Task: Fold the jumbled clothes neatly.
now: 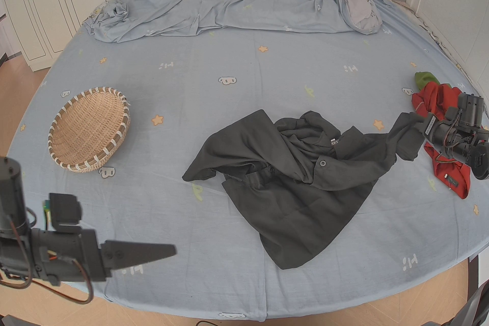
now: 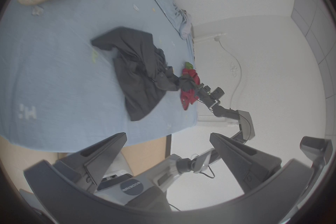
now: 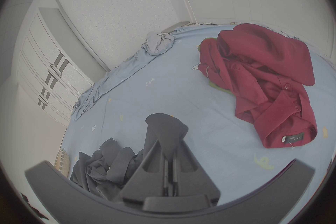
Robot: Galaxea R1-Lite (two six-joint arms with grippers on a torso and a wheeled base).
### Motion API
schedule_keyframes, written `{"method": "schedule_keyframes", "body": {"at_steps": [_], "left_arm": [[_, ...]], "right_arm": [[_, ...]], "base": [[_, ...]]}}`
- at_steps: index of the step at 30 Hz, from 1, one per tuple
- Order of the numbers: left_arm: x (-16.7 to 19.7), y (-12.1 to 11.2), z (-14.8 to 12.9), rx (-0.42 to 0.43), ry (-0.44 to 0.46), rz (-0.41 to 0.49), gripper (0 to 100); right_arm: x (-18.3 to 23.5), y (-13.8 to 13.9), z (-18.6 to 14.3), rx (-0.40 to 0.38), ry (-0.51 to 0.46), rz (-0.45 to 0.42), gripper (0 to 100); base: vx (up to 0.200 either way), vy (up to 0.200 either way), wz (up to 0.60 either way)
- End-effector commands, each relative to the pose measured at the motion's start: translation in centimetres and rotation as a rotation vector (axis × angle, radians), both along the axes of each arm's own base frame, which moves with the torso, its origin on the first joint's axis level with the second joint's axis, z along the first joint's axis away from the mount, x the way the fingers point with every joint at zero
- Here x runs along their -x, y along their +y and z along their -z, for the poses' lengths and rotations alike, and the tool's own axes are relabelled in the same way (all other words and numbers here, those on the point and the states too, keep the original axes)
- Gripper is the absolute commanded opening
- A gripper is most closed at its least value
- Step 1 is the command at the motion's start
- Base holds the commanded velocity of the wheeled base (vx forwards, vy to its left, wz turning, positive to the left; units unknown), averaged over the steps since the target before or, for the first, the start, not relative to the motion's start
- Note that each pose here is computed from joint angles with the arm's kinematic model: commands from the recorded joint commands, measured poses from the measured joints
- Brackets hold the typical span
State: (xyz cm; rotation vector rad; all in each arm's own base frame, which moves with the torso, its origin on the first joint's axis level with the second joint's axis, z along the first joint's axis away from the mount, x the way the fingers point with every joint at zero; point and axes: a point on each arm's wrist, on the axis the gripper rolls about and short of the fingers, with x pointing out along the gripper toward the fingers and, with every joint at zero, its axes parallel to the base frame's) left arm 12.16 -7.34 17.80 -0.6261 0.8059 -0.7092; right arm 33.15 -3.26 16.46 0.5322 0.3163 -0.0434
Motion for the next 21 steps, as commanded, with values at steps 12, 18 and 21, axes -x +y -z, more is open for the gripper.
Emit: {"method": "schedule_keyframes", "body": {"at_steps": [12, 18, 21], "left_arm": [[-5.6, -10.3, 5.2, 0.089, 0.280, 0.163, 100], [-4.9, -11.6, 4.3, 0.153, 0.325, 0.184, 100], [-4.0, -13.1, 4.8, 0.156, 0.391, 0.214, 100]], "right_arm": [[-0.2, 0.6, 0.8, -0.005, 0.026, -0.019, 0], [0.0, 1.1, 0.8, -0.004, 0.028, -0.034, 0], [0.1, 1.1, 0.7, -0.003, 0.024, -0.035, 0]], "base": [[0.000, 0.000, 0.00], [0.000, 0.000, 0.00], [0.000, 0.000, 0.00]]}}
